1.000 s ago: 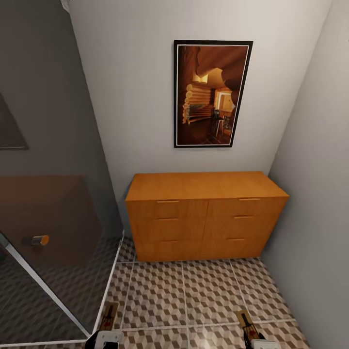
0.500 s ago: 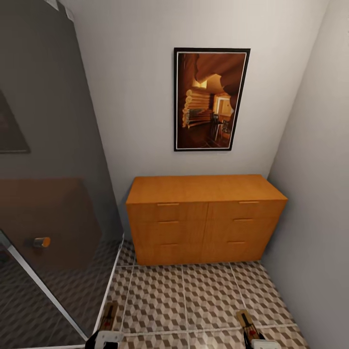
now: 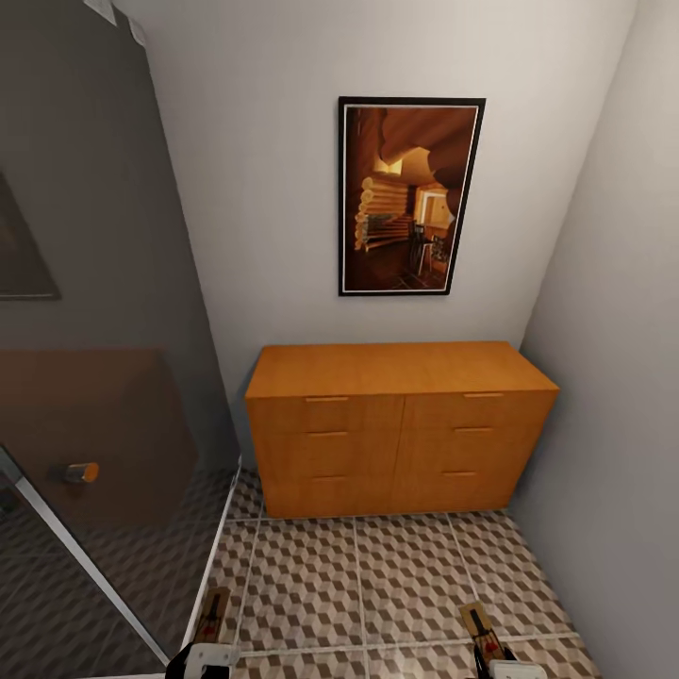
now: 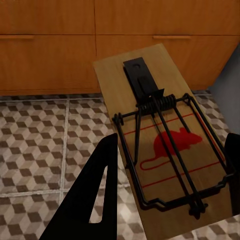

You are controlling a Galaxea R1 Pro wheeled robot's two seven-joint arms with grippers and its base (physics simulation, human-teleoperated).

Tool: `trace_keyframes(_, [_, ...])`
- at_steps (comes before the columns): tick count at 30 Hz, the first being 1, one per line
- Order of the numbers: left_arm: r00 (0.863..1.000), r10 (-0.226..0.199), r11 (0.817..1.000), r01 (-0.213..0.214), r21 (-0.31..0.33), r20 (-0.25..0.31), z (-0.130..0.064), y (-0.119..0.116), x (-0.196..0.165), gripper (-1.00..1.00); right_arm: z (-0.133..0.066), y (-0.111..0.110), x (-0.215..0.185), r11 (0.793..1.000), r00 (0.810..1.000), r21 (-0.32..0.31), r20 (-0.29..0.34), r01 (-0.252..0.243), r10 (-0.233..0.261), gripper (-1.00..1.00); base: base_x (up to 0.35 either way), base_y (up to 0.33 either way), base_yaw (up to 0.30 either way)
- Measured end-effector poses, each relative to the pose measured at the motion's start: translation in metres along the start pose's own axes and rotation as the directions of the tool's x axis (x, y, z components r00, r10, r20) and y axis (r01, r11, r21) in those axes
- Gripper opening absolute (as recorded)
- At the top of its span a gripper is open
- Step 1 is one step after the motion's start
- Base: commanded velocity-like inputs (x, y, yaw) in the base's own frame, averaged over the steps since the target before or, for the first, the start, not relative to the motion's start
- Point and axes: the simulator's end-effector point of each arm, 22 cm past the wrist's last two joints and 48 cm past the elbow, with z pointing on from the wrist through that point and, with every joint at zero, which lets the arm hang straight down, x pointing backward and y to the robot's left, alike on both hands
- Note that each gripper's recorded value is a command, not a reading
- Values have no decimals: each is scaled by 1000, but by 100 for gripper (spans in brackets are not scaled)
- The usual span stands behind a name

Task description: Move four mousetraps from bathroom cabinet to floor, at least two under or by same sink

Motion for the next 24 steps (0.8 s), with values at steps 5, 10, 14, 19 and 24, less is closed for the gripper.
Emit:
trace_keyframes(5, [1000,0,1000,0,0,0,0,0,0,-100,0,0,0,1000,1000,0,0,0,0,-100,0,0,0])
trace_keyframes(10, [1000,0,1000,0,0,0,0,0,0,-100,0,1,0,1000,1000,-1,0,-1,1,-100,0,0,31])
trace_keyframes(14, [1000,0,1000,0,0,0,0,0,0,-100,0,1,0,1000,1000,-1,0,-1,1,-100,0,0,178])
trace_keyframes(19, [1000,0,1000,0,0,0,0,0,0,-100,0,0,0,1000,1000,0,0,0,0,-100,0,0,59])
trace_keyframes(24, [1000,0,1000,0,0,1,0,0,0,-100,0,-1,0,1000,1000,1,0,1,-1,-100,0,0,1])
